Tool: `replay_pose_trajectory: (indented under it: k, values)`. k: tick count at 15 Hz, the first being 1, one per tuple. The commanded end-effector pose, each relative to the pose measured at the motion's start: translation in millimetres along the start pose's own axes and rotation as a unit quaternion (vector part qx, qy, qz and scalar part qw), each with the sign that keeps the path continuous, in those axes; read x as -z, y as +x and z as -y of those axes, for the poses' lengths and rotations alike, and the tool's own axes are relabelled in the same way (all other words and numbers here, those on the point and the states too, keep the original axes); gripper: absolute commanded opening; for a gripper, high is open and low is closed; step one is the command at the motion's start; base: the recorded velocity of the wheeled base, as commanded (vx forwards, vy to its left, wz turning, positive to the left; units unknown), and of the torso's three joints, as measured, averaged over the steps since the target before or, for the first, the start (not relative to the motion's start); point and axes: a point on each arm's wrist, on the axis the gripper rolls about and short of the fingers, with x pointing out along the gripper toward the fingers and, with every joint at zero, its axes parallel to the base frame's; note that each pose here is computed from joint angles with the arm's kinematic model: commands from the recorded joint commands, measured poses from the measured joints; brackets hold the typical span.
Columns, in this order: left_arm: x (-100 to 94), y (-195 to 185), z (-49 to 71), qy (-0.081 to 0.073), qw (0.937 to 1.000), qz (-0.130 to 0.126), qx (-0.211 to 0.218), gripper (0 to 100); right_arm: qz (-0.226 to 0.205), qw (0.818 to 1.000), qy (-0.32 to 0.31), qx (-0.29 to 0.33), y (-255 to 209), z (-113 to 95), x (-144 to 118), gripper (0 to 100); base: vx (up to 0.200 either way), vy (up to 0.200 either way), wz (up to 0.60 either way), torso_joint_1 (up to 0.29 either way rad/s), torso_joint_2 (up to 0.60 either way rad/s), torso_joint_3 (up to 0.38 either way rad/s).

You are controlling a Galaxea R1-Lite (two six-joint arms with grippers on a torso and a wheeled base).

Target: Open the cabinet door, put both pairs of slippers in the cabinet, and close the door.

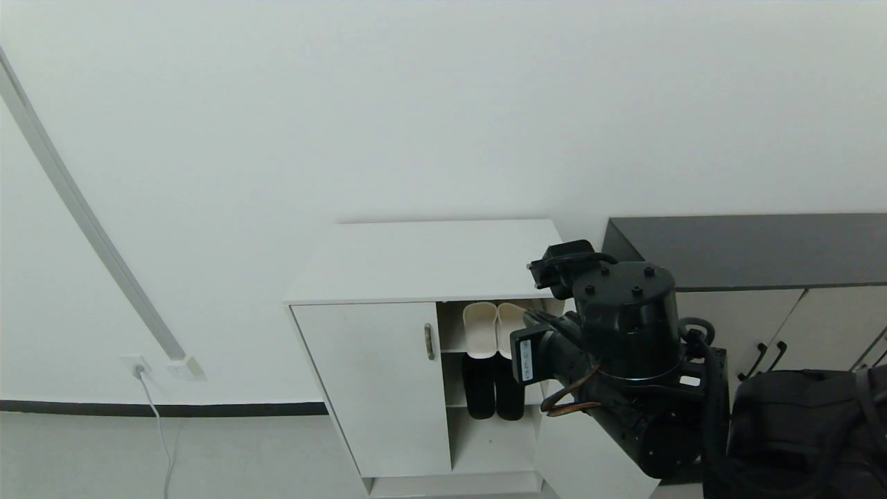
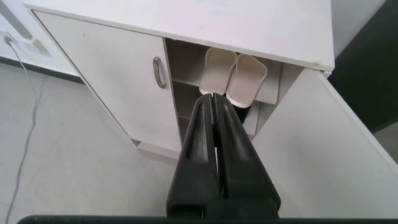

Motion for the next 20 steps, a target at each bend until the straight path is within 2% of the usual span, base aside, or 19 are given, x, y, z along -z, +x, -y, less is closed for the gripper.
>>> replay_pose_trajectory:
  k: [1,6,11,13,18,20]
  values:
    - [0.0,0,0.0,0.000,1.0000,-0.001,-0.001,0,-0.002,1.000,-0.001,0.001,0,0,1,0,0.000,0.000,0.00,0.000,0.00,0.000]
    - [0.0,0,0.0,0.000,1.0000,-0.001,-0.001,0,-0.003,1.000,-0.002,0.002,1,2,2,0,0.000,0.000,0.00,0.000,0.00,0.000]
    - [0.0,0,0.0,-0.001,1.0000,-0.001,-0.001,0,-0.003,1.000,-0.002,0.006,2,4,1,0,0.000,0.000,-0.60,0.005,0.00,-0.001]
    - [0.0,0,0.0,-0.001,1.0000,-0.001,-0.001,0,-0.005,1.000,-0.005,0.022,9,12,1,0,0.000,0.000,-0.60,0.007,0.00,0.002]
    - [0.0,0,0.0,-0.001,1.0000,-0.001,-0.001,0,-0.007,0.999,-0.005,0.051,24,35,-2,0,0.000,0.000,0.00,0.000,0.00,0.000]
    - [0.0,0,0.0,-0.001,1.0000,-0.001,-0.001,0,-0.007,0.998,-0.002,0.054,29,42,-3,0,-0.200,0.000,0.00,0.002,0.00,0.002]
